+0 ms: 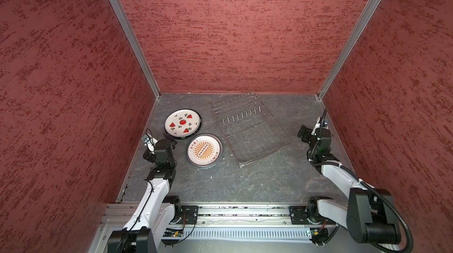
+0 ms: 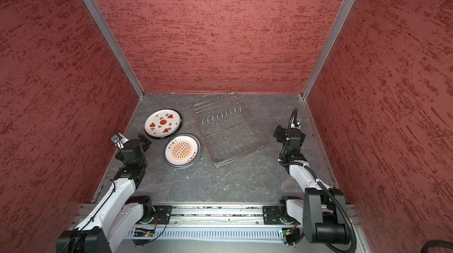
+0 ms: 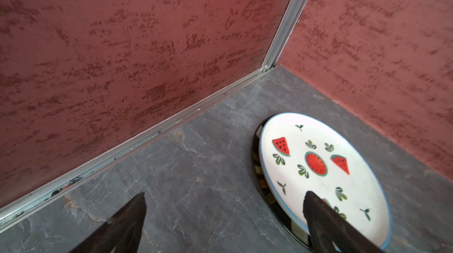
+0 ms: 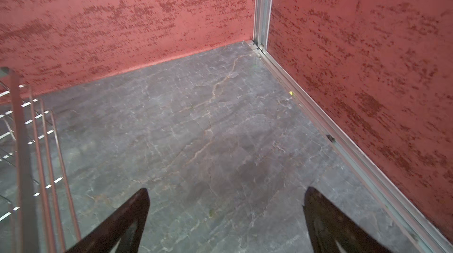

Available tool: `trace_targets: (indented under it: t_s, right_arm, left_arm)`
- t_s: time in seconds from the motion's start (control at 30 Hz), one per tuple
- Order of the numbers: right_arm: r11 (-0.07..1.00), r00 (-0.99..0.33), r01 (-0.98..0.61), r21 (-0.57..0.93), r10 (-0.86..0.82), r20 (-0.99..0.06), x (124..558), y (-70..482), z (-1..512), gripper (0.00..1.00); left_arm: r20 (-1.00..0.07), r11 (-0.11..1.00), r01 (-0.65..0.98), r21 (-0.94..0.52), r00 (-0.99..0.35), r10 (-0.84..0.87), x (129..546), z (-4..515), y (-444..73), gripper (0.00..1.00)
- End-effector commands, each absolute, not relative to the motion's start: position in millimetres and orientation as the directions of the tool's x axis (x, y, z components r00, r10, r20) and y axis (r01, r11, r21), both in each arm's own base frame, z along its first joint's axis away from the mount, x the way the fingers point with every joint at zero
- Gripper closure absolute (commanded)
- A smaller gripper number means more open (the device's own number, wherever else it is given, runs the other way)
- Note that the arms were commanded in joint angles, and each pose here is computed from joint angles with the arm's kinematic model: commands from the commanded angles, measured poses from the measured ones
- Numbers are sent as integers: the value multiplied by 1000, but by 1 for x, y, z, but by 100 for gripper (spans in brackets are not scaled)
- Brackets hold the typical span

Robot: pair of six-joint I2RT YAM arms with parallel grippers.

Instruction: Unload the plates from the dish rack

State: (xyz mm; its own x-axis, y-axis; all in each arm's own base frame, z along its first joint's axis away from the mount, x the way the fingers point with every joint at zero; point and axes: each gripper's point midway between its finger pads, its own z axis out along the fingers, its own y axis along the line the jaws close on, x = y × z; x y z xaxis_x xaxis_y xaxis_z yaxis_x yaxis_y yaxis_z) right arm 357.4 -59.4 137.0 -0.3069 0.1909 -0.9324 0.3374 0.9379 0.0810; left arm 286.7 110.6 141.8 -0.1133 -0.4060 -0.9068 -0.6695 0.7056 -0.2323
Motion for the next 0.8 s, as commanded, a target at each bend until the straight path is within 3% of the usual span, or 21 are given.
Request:
trace_targets:
  t_s: [0.0,0.17,0.37,0.6,0.77]
  right_arm:
    - [921,-189,385,53,136,-972,363,-74,155,2]
    - [946,-107,310,91,129,-986,360,-61,156,2]
    - [972,-57,200,125,139,-989,368,-43,163,1]
    - [975,-28,198,99,107,-994,369,-43,156,1]
    - [951,-38,286,120,136,-990,374,-58,139,1]
  left_arm:
    - [-915,744,-617,-257,-94,-393,305,139,105,1]
    - [-918,850,-430,-303,-109,-382,341,132,78,1]
    - [-956,920,-330,-209,-130,-264,358,142,62,1]
    - [-982,968,-221,-122,-118,-151,376,137,40,1]
    - [-978,979,-172,-108,-159,-136,381,131,31,1]
